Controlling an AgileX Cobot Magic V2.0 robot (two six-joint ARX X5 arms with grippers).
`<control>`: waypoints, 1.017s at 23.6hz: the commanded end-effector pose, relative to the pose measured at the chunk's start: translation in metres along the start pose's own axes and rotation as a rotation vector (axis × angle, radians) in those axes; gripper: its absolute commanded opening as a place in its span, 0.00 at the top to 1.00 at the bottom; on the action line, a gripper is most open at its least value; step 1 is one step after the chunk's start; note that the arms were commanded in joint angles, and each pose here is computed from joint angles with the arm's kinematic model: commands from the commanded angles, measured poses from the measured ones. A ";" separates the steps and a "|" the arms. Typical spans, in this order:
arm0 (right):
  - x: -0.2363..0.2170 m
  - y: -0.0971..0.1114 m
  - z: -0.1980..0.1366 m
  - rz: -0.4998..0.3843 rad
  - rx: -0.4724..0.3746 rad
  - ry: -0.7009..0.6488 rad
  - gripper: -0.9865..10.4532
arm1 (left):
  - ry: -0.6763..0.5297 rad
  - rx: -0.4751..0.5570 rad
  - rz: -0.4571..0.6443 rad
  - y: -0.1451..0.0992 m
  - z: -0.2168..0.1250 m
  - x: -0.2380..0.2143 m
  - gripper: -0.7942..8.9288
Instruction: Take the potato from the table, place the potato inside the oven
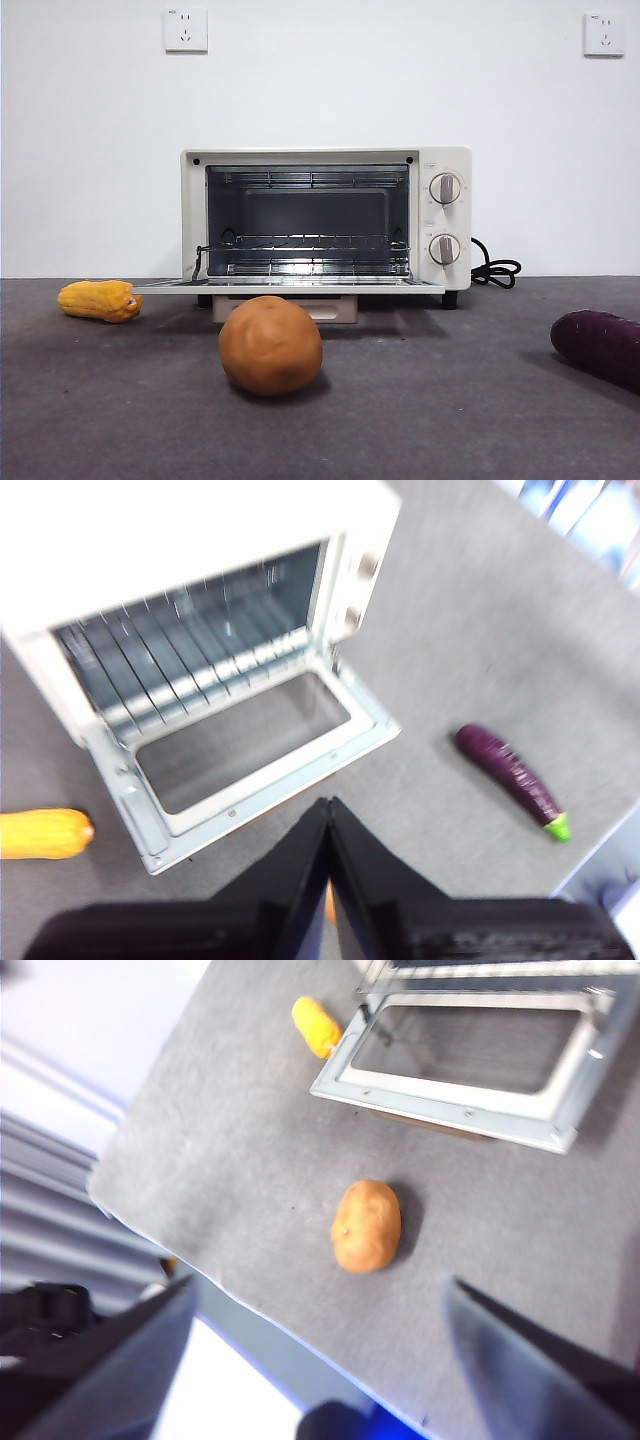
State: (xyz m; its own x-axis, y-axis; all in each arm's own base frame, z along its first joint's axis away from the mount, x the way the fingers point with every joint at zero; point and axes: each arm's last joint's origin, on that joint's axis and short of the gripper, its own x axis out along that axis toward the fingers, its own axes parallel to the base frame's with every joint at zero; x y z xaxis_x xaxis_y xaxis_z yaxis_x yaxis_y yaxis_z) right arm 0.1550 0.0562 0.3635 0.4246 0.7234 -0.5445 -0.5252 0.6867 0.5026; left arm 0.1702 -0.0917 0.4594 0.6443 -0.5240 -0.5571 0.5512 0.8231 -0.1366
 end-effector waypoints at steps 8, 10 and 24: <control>0.113 0.027 0.007 -0.062 -0.178 0.204 0.49 | 0.011 0.007 0.207 -0.007 -0.047 -0.083 0.92; 0.131 0.030 0.006 -0.063 -0.202 0.220 0.49 | -0.016 0.008 0.206 -0.008 -0.051 -0.092 0.92; 0.261 0.025 -0.007 -0.222 -0.295 0.339 0.44 | -0.063 -0.040 0.195 -0.011 -0.068 -0.109 0.92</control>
State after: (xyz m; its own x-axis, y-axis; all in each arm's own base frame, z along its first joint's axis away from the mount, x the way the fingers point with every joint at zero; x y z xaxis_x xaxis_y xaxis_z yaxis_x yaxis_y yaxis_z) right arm 0.2452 0.2584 0.2325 0.3121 0.4683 -0.8266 -0.6534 0.7374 0.1710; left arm 0.0560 -0.0276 0.4693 0.7740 -0.3692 -0.5143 0.3981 0.9155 -0.0579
